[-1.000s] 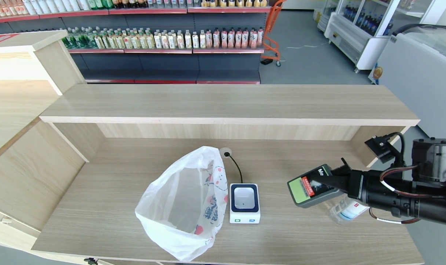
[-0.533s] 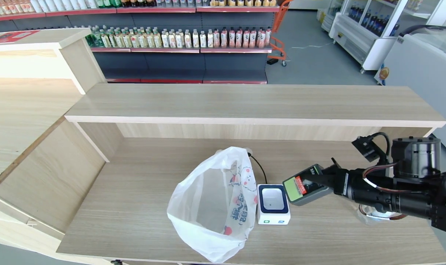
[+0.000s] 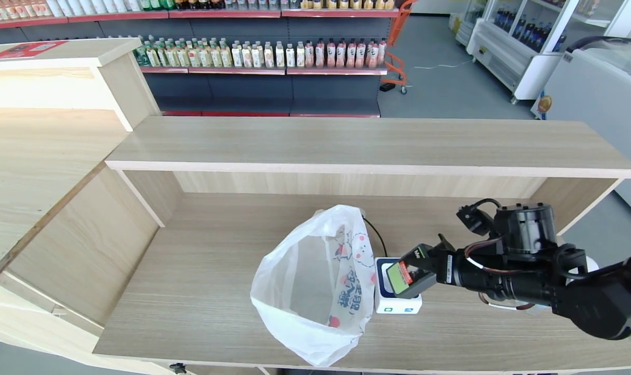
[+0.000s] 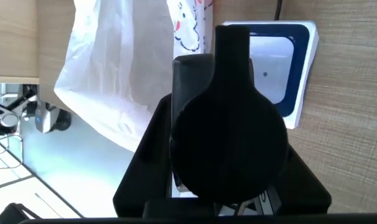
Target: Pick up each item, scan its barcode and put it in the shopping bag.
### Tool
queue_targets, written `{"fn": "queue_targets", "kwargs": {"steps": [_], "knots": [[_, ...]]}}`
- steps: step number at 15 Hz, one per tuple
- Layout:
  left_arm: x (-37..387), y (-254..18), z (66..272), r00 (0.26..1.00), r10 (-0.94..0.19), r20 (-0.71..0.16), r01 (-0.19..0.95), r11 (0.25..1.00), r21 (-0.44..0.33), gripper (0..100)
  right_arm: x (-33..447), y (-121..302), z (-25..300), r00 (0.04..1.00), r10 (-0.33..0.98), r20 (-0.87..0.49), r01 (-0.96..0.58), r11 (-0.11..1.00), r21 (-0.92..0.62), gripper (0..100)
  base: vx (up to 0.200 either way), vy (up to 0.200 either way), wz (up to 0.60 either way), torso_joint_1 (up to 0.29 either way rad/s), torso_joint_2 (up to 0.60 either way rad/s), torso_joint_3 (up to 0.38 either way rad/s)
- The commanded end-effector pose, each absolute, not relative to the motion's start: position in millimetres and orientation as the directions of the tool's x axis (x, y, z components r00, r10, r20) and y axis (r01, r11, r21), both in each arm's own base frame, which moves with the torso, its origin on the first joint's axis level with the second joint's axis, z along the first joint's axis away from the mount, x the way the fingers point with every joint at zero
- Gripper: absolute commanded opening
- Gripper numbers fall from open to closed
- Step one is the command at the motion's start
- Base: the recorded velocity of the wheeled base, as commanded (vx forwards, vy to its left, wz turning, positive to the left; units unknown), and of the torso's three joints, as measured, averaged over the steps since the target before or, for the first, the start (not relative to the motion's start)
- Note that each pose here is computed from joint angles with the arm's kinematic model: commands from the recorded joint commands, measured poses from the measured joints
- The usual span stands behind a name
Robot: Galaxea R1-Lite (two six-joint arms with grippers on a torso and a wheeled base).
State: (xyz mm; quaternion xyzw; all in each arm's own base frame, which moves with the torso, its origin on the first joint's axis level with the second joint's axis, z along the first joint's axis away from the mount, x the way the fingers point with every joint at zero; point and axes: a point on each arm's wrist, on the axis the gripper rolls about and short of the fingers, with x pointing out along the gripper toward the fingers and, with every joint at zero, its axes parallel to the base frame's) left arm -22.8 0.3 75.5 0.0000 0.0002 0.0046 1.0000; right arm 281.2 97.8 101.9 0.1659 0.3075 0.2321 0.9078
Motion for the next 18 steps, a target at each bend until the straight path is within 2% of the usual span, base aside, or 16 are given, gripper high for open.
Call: {"fn": "queue_targets", "kwargs": {"steps": [1,8,18], "knots": [[-22.8,0.3,75.5,1.0,0.011,0.0,-0.011,1.0,0.0,100,293.3,103.0,87.5,0.684,0.519,-0.512,-0.307,0.842,0.444,0,0.0,0.0,0.0,0.0,0.0,0.0],[-22.8,0.3,75.5,1.0,0.011,0.0,-0.011,1.0,0.0,100,313.3,115.4,67.2,0.662,0.522,-0.538,-0.316,0.845,0.431,0,0.0,0.0,0.0,0.0,0.0,0.0],[-22.8,0.3,75.5,1.0,0.011,0.0,-0.011,1.0,0.0,100,325.0,118.5,51.9,0.69,0.489,-0.534,-0.329,0.869,0.371,0,0.0,0.0,0.0,0.0,0.0,0.0]]}}
